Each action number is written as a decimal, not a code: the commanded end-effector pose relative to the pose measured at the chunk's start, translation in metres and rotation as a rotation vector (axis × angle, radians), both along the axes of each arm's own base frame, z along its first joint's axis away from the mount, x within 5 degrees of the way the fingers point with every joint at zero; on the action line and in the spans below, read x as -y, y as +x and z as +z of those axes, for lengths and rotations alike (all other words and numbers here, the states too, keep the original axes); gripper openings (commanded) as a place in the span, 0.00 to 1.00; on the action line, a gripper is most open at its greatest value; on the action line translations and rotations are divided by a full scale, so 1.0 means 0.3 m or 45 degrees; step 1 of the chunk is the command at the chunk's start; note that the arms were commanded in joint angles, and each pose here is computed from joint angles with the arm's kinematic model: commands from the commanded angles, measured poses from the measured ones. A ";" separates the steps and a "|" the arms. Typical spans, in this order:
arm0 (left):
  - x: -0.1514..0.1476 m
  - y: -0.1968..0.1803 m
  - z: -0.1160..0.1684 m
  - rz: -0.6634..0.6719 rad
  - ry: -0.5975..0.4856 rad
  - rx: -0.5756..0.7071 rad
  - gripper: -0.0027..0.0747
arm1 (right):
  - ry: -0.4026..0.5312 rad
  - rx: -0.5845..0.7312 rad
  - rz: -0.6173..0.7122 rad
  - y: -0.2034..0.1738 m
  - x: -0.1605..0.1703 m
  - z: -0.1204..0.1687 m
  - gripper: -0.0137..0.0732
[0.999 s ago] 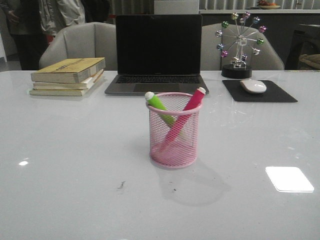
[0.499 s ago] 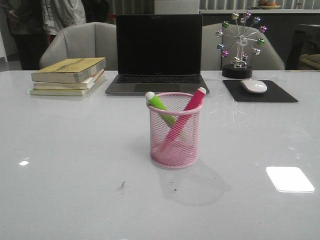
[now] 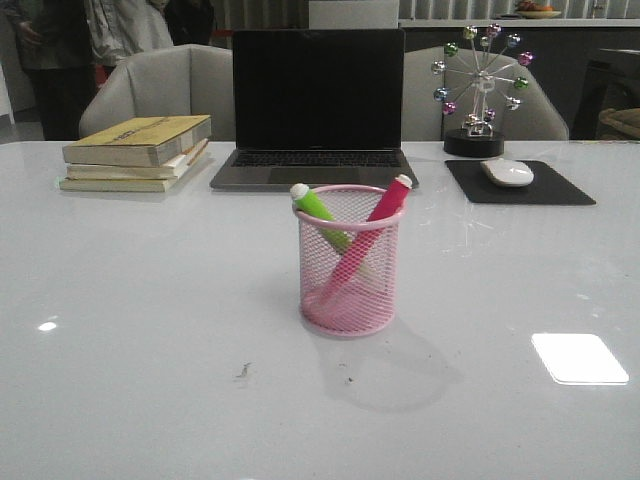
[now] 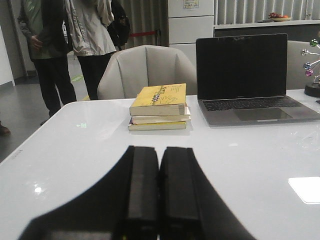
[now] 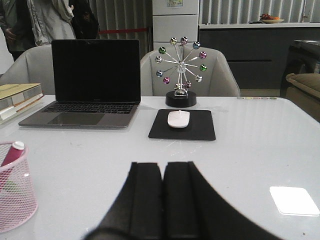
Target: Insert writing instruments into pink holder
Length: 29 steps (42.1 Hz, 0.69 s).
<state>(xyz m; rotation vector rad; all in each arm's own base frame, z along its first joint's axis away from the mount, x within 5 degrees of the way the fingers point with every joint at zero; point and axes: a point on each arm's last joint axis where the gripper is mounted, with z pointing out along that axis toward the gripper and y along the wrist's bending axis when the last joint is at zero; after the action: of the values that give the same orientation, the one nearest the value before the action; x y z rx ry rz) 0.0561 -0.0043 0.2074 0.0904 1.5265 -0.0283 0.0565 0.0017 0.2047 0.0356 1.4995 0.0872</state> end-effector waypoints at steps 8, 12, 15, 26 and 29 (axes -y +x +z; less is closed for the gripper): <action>0.001 -0.007 0.026 -0.009 -0.028 0.130 0.16 | -0.032 0.122 -0.004 -0.009 0.000 0.029 0.23; 0.001 -0.007 0.026 -0.009 -0.028 0.130 0.16 | -0.030 0.122 -0.003 -0.009 0.000 0.029 0.23; 0.001 -0.007 0.026 -0.009 -0.028 0.130 0.16 | -0.030 0.122 -0.003 -0.009 0.000 0.029 0.23; 0.001 -0.007 0.026 -0.009 -0.028 0.130 0.16 | -0.030 0.122 -0.003 -0.009 0.000 0.029 0.23; 0.001 -0.007 0.026 -0.009 -0.028 0.130 0.16 | -0.030 0.122 -0.003 -0.009 0.000 0.029 0.23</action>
<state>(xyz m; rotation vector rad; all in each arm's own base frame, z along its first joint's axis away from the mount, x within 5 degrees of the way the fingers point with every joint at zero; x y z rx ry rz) 0.0561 -0.0043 0.2074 0.0904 1.5265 -0.0283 0.0565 0.0019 0.2039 0.0265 1.5079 0.0811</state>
